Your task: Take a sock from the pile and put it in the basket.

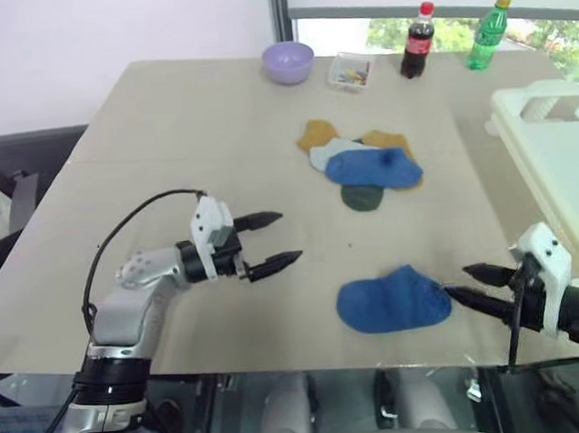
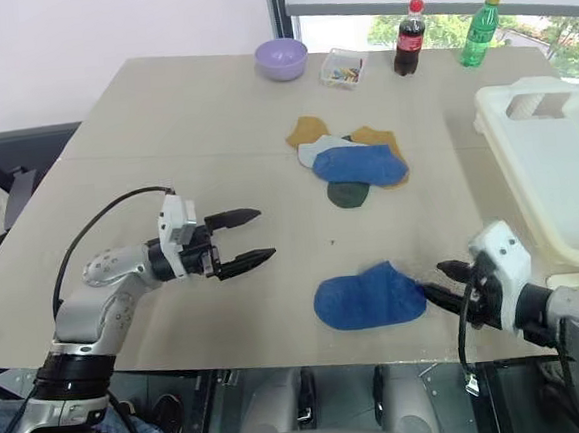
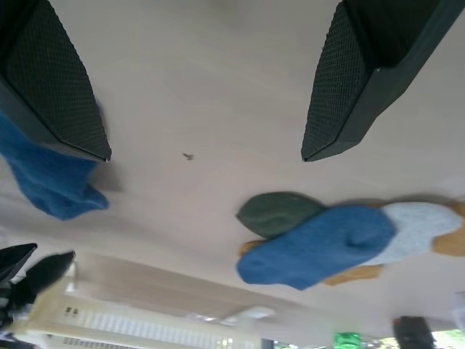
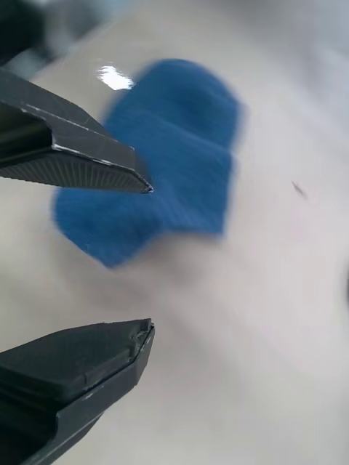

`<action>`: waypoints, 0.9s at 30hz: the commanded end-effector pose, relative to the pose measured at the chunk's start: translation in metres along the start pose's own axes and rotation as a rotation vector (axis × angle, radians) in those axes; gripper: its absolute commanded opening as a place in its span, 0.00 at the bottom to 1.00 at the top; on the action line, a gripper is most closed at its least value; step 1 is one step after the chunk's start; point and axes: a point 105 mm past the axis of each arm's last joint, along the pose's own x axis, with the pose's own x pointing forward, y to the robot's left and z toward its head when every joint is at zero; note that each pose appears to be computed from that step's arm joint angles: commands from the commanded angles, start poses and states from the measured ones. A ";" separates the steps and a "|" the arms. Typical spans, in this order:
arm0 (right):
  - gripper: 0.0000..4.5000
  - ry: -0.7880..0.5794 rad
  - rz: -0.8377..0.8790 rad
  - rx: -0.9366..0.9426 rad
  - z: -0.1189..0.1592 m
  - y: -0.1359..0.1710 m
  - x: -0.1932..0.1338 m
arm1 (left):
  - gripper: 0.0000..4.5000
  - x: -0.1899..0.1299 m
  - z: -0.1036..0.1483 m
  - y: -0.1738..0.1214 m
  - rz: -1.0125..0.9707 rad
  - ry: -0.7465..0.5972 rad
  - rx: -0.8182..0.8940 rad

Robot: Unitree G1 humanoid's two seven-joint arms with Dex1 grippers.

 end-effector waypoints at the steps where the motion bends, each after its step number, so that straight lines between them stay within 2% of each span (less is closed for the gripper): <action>1: 0.62 0.000 0.000 -0.126 -0.004 -0.003 0.003 | 1.00 0.017 0.002 -0.020 -0.126 0.015 0.012; 5: 0.62 0.020 -0.007 -0.191 -0.010 -0.008 0.009 | 1.00 0.031 -0.010 -0.040 -0.237 0.091 0.043; 10: 0.62 -0.006 -0.028 -0.172 -0.007 -0.010 0.015 | 1.00 0.054 -0.015 -0.058 -0.291 0.096 0.075; 16: 0.62 -0.035 -0.040 -0.155 -0.003 -0.010 0.019 | 1.00 0.076 -0.010 -0.057 -0.257 0.043 0.116; 23: 0.62 -0.035 -0.040 -0.135 -0.008 -0.007 0.029 | 1.00 0.087 -0.039 -0.054 -0.270 0.180 0.185; 26: 0.63 -0.035 -0.056 -0.133 -0.009 -0.009 0.030 | 0.82 0.087 -0.042 -0.055 -0.289 0.201 0.198; 27: 0.63 -0.036 -0.058 -0.133 -0.008 -0.010 0.030 | 0.71 0.086 -0.044 -0.055 -0.293 0.208 0.205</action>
